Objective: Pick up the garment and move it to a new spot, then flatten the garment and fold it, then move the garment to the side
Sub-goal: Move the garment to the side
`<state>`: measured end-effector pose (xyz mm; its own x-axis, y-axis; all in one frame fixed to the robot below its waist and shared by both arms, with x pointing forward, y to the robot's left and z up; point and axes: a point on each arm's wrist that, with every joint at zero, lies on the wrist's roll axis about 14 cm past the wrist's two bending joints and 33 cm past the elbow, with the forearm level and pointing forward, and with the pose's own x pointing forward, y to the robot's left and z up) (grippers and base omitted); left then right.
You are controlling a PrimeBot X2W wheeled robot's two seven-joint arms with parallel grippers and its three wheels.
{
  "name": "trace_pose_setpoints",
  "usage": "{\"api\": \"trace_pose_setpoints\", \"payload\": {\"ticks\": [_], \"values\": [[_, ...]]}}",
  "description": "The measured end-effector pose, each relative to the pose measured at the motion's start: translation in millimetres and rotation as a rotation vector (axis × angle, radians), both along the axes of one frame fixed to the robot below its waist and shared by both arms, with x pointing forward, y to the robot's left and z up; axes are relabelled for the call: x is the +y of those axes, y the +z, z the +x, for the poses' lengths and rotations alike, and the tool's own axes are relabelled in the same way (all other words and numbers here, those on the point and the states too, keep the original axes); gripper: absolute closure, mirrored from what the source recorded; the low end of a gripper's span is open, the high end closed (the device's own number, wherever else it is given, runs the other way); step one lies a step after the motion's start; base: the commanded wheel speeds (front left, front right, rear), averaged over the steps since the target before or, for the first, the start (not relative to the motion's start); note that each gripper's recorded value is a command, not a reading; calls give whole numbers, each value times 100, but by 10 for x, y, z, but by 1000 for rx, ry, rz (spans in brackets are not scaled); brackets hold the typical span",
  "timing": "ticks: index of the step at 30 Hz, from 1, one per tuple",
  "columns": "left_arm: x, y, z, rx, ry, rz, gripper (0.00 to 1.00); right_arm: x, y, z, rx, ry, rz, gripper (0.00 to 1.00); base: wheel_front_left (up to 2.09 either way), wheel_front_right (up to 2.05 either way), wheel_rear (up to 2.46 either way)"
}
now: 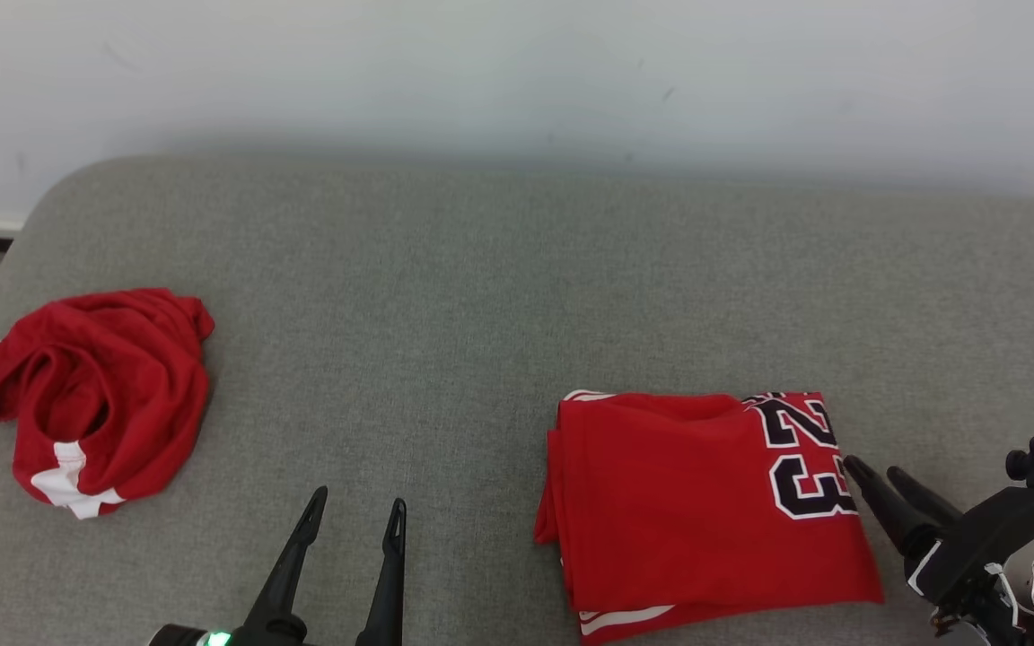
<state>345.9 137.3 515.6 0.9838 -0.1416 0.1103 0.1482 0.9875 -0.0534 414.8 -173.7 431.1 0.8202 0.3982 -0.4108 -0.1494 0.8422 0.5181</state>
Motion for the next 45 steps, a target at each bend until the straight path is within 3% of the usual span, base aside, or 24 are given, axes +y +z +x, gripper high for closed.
{"api": "trace_pose_setpoints", "payload": {"ticks": [8,9,10,11,12,13,20,28,34,45], "values": [[35,-110,164,33,4,-1,0,63,-382,-43,194,54,26,0,0,0,0],[28,-120,181,36,1,-1,0,64,-400,-30,198,57,22,18,0,0,0],[18,-133,193,40,-3,-1,0,63,-418,-18,202,59,19,53,0,0,0],[12,-148,202,44,-5,-1,0,65,-427,-2,201,59,17,64,0,0,0],[8,-154,213,46,-6,-2,0,63,-439,8,202,59,14,64,0,0,0],[5,-153,226,45,-7,-2,0,64,-453,13,205,61,12,100,0,0,0],[-15,-158,250,47,-12,-11,0,64,-410,55,171,72,-4,100,0,0,0],[-104,-156,326,41,-43,-12,0,35,-113,243,10,64,-28,100,0,0,0],[-291,-131,495,18,-116,5,0,-143,79,356,-106,-4,-39,100,0,0,0],[-776,-157,791,-18,-299,17,0,-662,112,219,-171,-164,-79,100,0,0,0]]}}
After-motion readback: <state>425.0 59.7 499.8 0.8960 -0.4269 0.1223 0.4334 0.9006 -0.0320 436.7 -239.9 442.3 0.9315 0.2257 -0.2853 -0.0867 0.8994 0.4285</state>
